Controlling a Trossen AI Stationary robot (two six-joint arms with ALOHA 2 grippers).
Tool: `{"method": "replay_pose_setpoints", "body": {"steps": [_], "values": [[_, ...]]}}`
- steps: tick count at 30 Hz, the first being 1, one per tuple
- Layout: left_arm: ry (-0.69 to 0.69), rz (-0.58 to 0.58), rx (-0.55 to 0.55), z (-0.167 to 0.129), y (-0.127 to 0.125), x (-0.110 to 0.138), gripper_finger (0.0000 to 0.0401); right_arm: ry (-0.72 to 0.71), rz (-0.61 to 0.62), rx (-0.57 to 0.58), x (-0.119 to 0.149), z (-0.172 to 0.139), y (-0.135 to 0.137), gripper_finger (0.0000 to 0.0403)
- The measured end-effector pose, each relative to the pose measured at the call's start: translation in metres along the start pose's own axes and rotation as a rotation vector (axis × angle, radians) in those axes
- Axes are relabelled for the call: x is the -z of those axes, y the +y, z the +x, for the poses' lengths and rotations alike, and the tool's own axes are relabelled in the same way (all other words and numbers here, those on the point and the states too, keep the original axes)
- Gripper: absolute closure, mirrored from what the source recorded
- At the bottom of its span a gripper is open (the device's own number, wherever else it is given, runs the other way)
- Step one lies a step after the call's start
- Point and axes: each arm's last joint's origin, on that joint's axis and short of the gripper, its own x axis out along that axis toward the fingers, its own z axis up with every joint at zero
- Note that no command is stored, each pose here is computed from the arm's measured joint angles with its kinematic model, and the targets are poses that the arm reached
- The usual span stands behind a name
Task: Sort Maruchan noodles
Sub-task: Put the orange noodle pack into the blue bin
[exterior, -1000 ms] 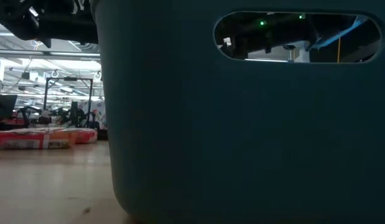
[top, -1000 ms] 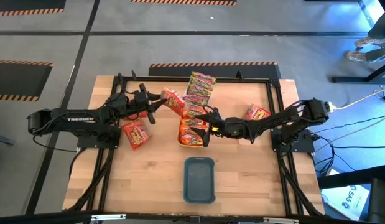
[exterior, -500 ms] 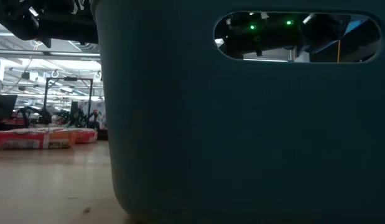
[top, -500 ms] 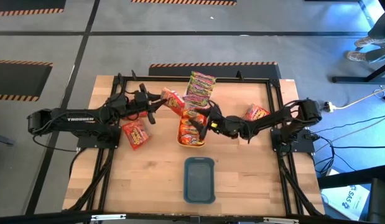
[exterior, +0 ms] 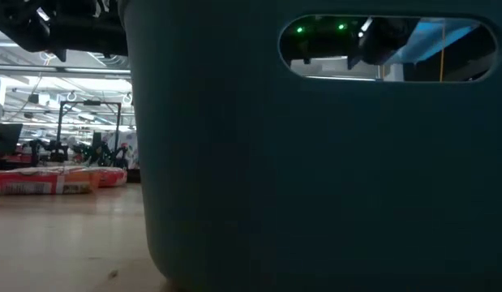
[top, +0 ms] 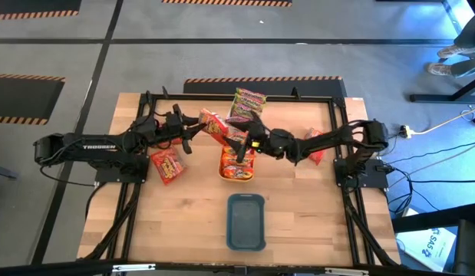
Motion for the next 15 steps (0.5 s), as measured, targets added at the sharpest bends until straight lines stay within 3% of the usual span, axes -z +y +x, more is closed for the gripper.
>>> {"method": "replay_pose_setpoints", "body": {"steps": [4,15], "values": [[0.000,0.000,-0.001,0.000,0.000,0.000,0.0319,0.012,-0.009,0.027,0.009,0.010,0.003,0.0114],[0.000,-0.001,0.026,0.000,-0.001,0.000,0.0319,0.026,-0.062,0.034,-0.005,0.028,0.003,0.0115]]}}
